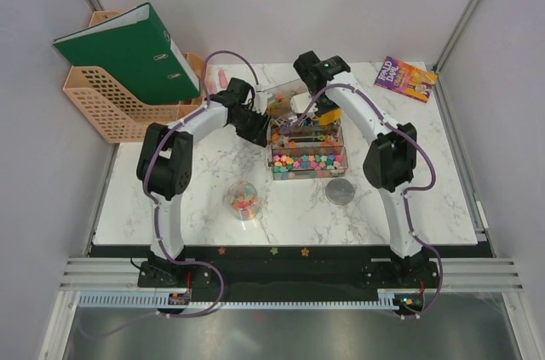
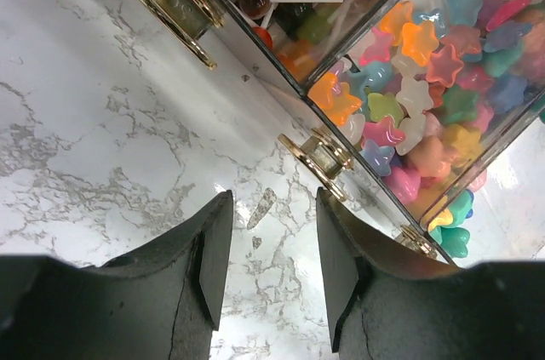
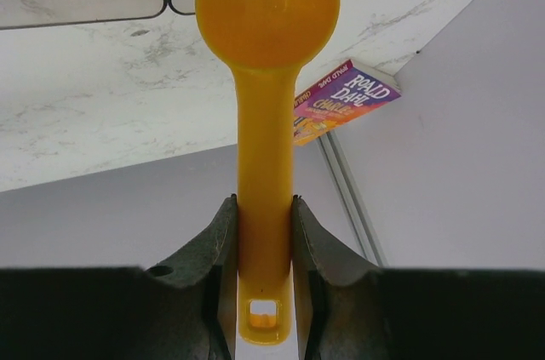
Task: Pack the candies
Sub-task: Scoop the fake candies from the storage box.
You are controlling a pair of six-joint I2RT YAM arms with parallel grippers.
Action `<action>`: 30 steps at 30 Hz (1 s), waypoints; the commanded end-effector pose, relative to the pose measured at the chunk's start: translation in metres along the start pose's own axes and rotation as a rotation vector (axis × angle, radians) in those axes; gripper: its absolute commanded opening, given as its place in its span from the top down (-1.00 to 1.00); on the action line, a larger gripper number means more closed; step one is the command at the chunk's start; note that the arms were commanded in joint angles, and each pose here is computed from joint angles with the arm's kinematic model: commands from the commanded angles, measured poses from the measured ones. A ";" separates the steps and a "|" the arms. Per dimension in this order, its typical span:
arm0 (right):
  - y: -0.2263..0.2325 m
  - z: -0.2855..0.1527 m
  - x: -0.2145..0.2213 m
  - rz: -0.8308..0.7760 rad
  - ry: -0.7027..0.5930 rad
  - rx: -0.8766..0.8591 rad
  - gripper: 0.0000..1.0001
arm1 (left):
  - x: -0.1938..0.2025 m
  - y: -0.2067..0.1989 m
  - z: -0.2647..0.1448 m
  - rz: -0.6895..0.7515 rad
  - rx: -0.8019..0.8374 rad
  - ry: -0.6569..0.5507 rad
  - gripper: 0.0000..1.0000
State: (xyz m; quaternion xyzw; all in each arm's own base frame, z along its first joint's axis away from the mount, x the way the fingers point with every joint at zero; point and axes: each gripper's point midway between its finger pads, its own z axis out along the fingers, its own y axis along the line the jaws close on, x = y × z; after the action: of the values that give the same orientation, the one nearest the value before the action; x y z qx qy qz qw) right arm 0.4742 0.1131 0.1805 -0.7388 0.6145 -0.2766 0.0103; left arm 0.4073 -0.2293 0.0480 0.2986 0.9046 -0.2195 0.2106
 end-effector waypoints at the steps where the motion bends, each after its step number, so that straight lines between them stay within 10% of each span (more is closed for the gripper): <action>1: 0.027 0.009 -0.003 -0.106 0.060 -0.127 1.00 | -0.026 -0.025 -0.018 0.026 0.059 -0.103 -0.02; 30: 0.020 0.057 -0.083 -0.064 -0.072 -0.157 1.00 | -0.009 -0.016 -0.016 0.015 0.024 -0.087 -0.03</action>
State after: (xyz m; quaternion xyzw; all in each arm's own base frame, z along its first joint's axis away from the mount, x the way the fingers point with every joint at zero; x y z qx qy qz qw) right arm 0.5001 0.1543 0.1061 -0.7419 0.6202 -0.2549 0.0017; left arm 0.3941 -0.2308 0.0442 0.2993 0.9010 -0.2305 0.2131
